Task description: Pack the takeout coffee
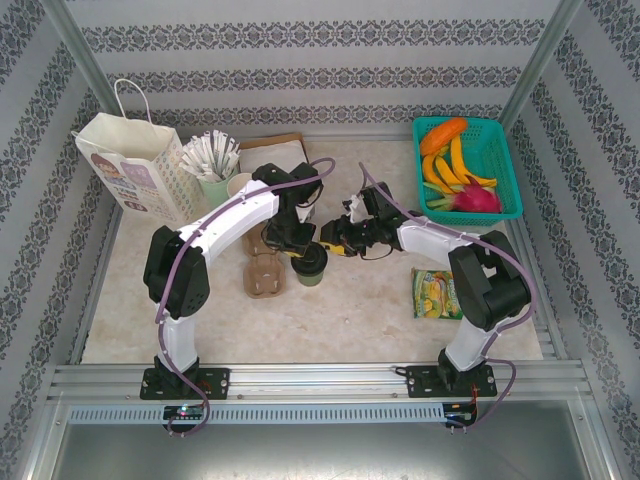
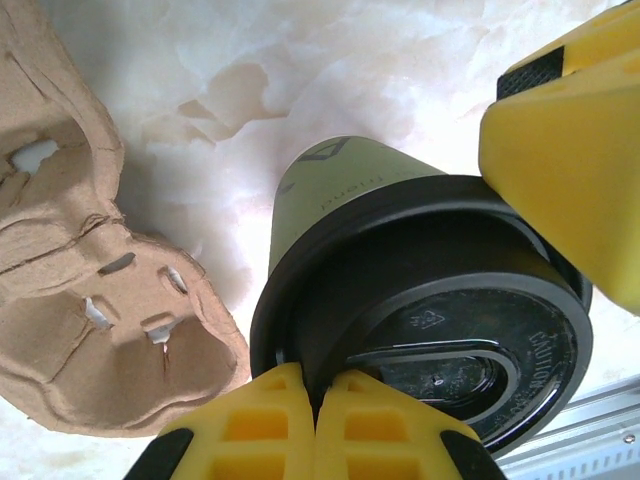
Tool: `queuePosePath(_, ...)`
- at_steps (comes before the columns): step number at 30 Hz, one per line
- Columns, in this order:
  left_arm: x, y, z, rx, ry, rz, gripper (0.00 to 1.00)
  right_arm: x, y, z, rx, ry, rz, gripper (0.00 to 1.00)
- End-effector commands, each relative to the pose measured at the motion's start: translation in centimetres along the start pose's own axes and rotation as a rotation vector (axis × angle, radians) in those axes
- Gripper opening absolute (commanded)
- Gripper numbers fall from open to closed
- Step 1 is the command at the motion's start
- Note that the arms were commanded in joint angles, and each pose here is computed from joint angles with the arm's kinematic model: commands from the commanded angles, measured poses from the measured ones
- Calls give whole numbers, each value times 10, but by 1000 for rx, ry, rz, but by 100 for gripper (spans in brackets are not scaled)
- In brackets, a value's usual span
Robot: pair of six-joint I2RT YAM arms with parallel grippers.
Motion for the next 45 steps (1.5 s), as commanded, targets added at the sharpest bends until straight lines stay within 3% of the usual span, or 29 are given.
queuePosePath(1,-38,6,9,11,124,-69,0,-14,-25,26,-40,98,80,42)
queuePosePath(9,-28,5,9,7,94,-76,0,20,14,10,30,-14,-26,44)
queuePosePath(13,-26,4,9,8,88,-67,0,26,23,12,59,-4,-45,44)
queuePosePath(23,-28,3,9,7,92,-65,0,5,5,26,32,65,-7,44)
queuePosePath(29,-33,-1,10,1,96,-45,0,-5,-17,31,-15,74,99,42)
queuePosePath(39,-97,24,27,70,233,-64,0,-23,-100,65,-149,186,399,41)
queuePosePath(41,-98,29,31,86,252,-73,0,-20,-94,63,-136,178,375,41)
queuePosePath(45,-71,23,22,73,171,-72,0,-12,-49,44,-36,124,247,44)
Point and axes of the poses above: each hand's point on the last joint's axis, 136 mm out from that joint toward the fingers, its own x axis back along the fingers, its own y axis along the line the jaws close on, z = x × y, the point moved 8 cm from there along x, back along the fingers, and after that the axes turned 1 degree about -x, right-handed, at the moved point
